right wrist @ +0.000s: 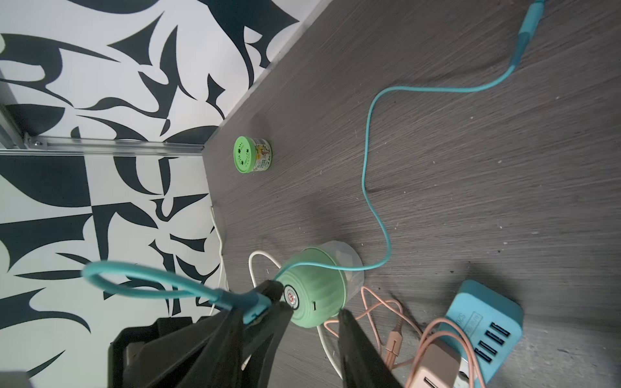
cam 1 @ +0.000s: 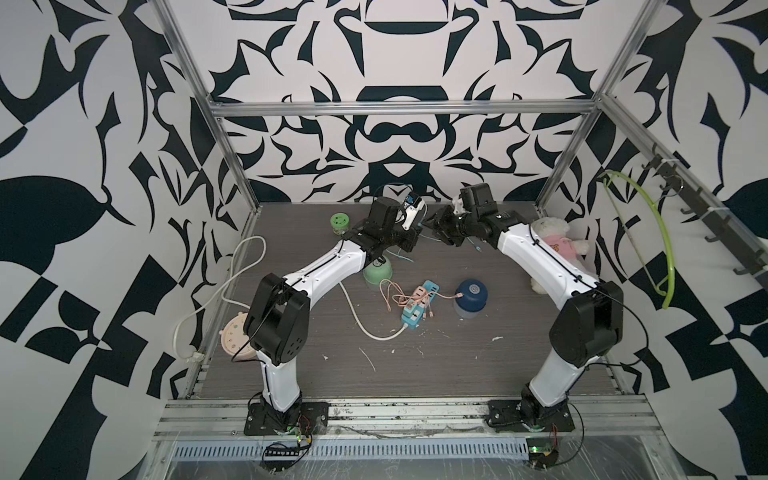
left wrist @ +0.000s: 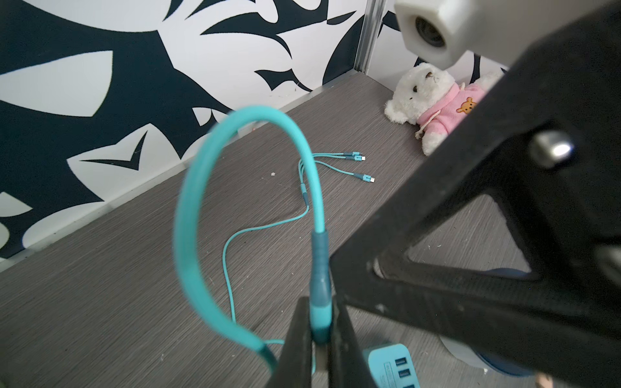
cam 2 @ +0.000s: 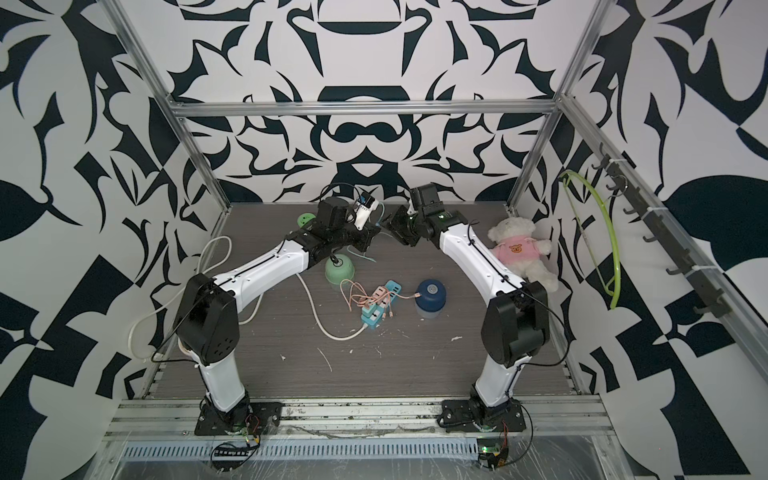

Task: Charge the cordless meat grinders
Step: Pick up the charging cable from the center of the board.

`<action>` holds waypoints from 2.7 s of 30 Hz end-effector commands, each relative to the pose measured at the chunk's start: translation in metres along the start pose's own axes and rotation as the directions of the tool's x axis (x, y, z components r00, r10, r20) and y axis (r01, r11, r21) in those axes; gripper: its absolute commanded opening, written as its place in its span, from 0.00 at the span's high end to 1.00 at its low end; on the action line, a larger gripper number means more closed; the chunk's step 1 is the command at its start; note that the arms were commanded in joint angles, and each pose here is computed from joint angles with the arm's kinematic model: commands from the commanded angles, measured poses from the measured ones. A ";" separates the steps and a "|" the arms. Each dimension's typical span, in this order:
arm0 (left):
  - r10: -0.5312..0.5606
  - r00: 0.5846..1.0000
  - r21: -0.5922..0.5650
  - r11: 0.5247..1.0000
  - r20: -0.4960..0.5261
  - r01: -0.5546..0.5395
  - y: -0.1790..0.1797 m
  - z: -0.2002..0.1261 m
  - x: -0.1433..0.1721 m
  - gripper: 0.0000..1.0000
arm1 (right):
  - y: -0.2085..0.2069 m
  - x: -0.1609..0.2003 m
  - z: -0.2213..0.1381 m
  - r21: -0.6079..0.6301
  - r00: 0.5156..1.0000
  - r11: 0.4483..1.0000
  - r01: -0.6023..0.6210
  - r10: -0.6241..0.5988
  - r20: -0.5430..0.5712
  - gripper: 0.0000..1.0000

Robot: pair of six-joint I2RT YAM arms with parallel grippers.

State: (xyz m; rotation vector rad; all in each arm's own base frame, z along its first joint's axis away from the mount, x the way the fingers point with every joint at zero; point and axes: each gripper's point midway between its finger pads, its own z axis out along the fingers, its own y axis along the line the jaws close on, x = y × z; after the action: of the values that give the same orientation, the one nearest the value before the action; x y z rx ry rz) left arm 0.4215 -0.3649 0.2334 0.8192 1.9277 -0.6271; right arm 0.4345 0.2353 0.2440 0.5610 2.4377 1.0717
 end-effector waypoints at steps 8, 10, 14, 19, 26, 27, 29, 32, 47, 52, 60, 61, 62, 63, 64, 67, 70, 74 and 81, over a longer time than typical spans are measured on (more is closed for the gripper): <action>0.004 1.000 0.062 0.998 0.005 -0.004 -0.014 0.004 -0.008 1.00 | 0.051 -0.016 -0.013 -0.171 0.996 0.983 0.073 -0.065 0.056 0.56; -0.003 1.000 0.074 0.997 0.001 0.003 -0.016 0.005 -0.008 1.00 | 0.048 -0.017 -0.012 -0.160 0.997 0.985 0.068 -0.059 0.058 0.55; 0.015 1.000 0.067 0.998 0.011 -0.016 -0.017 0.004 -0.012 1.00 | 0.034 -0.018 -0.002 -0.102 0.998 0.994 0.043 -0.038 0.055 0.65; 0.128 0.991 -0.089 0.988 -0.031 -0.130 -0.003 0.004 -0.010 1.00 | 0.027 -0.018 0.006 -0.053 0.999 0.998 0.031 -0.029 0.036 1.00; 0.144 0.989 -0.164 0.975 -0.035 -0.148 0.005 -0.005 -0.008 0.42 | 0.037 -0.023 -0.006 -0.085 0.987 0.985 0.149 -0.142 0.073 1.00; 0.089 0.996 -0.133 0.987 -0.010 -0.089 0.007 -0.010 -0.009 0.37 | 0.040 -0.028 -0.011 -0.094 0.979 0.977 0.190 -0.182 0.091 1.00; -0.072 0.996 -0.041 0.996 0.051 0.074 0.014 -0.024 -0.015 0.31 | 0.045 -0.033 -0.019 -0.121 0.951 0.946 0.299 -0.285 0.124 1.00; -0.308 0.945 0.175 0.942 0.109 0.286 0.017 -0.049 -0.030 0.28 | 0.046 -0.031 -0.024 -0.167 0.875 0.860 0.482 -0.464 0.137 1.00; -0.523 0.849 0.677 0.600 -0.072 0.426 -0.027 -0.083 -0.047 0.42 | 0.097 0.018 -0.087 -0.520 0.571 0.372 0.769 -0.765 0.297 1.00; -0.498 0.865 0.678 0.614 -0.064 0.403 -0.028 -0.086 -0.046 0.49 | 0.081 0.000 -0.073 -0.402 0.621 0.512 0.759 -0.755 0.210 1.00; -0.412 0.900 0.637 0.659 -0.141 0.401 -0.041 -0.088 -0.021 0.72 | 0.047 -0.019 -0.053 -0.213 0.702 0.683 0.699 -0.712 0.022 1.00; -0.405 0.899 0.653 0.639 -0.164 0.407 -0.047 -0.086 -0.019 0.73 | 0.052 -0.016 -0.053 -0.243 0.699 0.673 0.699 -0.714 0.033 1.00; -0.404 0.897 0.660 0.627 -0.180 0.414 -0.050 -0.083 -0.017 0.73 | 0.056 -0.013 -0.053 -0.274 0.693 0.659 0.700 -0.719 0.041 1.00; -0.412 0.890 0.660 0.617 -0.195 0.430 -0.050 -0.078 -0.015 0.72 | 0.061 -0.009 -0.054 -0.315 0.686 0.639 0.701 -0.726 0.055 1.00; -0.421 0.884 0.666 0.602 -0.204 0.440 -0.050 -0.075 -0.015 0.69 | 0.066 -0.005 -0.055 -0.353 0.679 0.618 0.702 -0.731 0.069 1.00; -0.432 0.879 0.701 0.562 -0.203 0.439 -0.050 -0.070 -0.022 0.59 | 0.076 0.006 -0.058 -0.442 0.656 0.556 0.704 -0.748 0.105 1.00; -0.427 0.878 0.726 0.532 -0.214 0.436 -0.053 -0.067 -0.027 0.53 | 0.086 0.016 -0.060 -0.506 0.637 0.500 0.703 -0.759 0.134 1.00; -0.430 0.876 0.732 0.521 -0.218 0.438 -0.052 -0.062 -0.027 0.52 | 0.097 0.024 -0.064 -0.578 0.640 0.457 0.676 -0.754 0.152 1.00; -0.437 0.881 0.745 0.523 -0.183 0.414 -0.049 -0.063 -0.033 0.52 | 0.099 0.034 -0.068 -0.640 0.640 0.428 0.638 -0.757 0.131 1.00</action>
State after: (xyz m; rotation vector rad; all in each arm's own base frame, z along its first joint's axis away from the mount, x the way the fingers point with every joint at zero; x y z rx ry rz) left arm 0.3590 -0.3615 0.2813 0.7673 1.8879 -1.8562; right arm 0.4074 0.2710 0.3212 -0.6942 1.9783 1.3974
